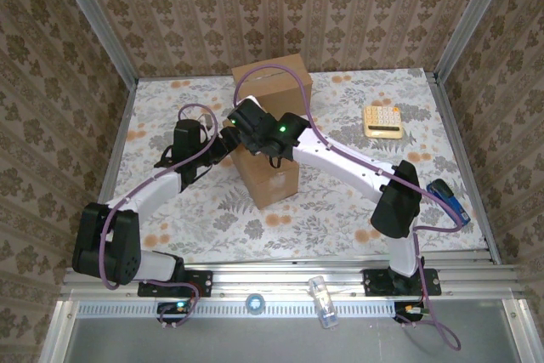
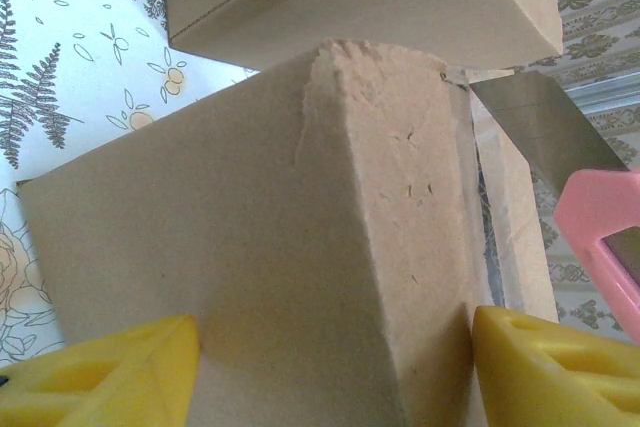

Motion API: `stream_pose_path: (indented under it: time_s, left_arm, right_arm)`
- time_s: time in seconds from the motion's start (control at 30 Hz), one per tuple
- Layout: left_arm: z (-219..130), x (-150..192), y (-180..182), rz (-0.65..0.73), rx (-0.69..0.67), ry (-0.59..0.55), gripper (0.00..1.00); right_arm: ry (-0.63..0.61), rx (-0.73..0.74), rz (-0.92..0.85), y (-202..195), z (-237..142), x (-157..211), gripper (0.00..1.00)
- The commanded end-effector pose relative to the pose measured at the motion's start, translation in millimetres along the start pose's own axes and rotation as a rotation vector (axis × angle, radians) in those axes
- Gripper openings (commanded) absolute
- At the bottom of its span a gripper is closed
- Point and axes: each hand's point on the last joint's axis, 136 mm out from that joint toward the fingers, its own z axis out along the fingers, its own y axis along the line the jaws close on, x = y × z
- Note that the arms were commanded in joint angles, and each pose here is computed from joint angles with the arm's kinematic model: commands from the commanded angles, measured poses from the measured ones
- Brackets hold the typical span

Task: Unpack the express box

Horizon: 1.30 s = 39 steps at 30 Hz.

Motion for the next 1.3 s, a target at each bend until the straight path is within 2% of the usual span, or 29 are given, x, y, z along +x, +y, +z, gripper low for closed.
stream_pose_path:
  time_s: [0.0,1.27]
  left_arm:
    - [-2,16,18,-0.036,-0.048,0.045,0.70]
    - [1,19,22,-0.065,-0.032,0.040,0.70]
  right_arm:
    - [0.025,0.023,0.004,-2,1,5,0.00]
    - [0.188,-0.054,0.138,12,-15,66,0.00]
